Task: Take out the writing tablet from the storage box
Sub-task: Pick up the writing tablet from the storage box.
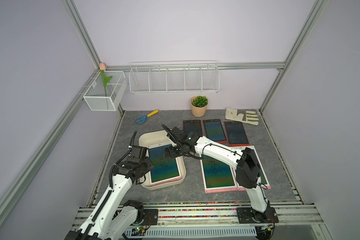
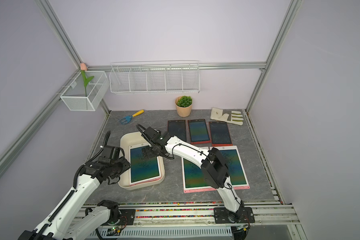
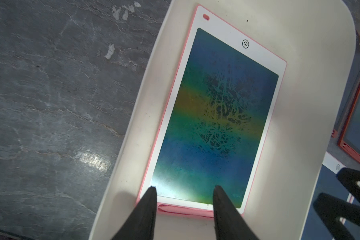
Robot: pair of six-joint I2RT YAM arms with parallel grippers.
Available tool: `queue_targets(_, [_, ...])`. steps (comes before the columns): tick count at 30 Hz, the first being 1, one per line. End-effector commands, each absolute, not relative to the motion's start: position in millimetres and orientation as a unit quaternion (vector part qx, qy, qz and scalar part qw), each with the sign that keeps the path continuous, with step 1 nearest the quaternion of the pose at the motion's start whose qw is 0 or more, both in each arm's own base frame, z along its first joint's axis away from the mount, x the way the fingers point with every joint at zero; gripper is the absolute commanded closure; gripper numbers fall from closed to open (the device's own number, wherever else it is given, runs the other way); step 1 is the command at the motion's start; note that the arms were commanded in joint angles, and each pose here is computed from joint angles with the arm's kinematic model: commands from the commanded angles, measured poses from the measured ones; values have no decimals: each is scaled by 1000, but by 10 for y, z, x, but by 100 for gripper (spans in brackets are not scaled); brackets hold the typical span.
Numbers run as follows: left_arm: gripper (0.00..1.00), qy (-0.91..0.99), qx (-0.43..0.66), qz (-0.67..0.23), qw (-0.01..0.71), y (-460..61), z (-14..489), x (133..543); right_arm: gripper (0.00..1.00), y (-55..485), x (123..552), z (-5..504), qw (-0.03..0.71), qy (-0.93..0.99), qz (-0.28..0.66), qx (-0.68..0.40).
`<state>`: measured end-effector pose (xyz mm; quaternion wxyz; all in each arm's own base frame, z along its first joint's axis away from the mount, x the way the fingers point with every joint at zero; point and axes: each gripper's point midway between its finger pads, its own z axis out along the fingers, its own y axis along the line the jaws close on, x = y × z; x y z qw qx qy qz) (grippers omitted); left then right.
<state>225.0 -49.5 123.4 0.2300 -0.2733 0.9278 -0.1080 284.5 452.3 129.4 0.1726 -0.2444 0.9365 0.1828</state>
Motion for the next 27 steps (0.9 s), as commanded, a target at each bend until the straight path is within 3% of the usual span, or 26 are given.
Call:
queue_targets(1, [54, 927, -285, -84, 230, -367, 1168, 2249, 8, 4451, 2893, 1124, 163, 949, 131, -237])
queue_targets(13, [55, 919, -315, -51, 230, -164, 1050, 2307, 3, 4639, 3046, 766, 143, 955, 112, -235])
queue_targets(27, [44, 913, -337, -11, 228, 41, 884, 2356, 2, 4512, 3174, 480, 142, 967, 67, -198])
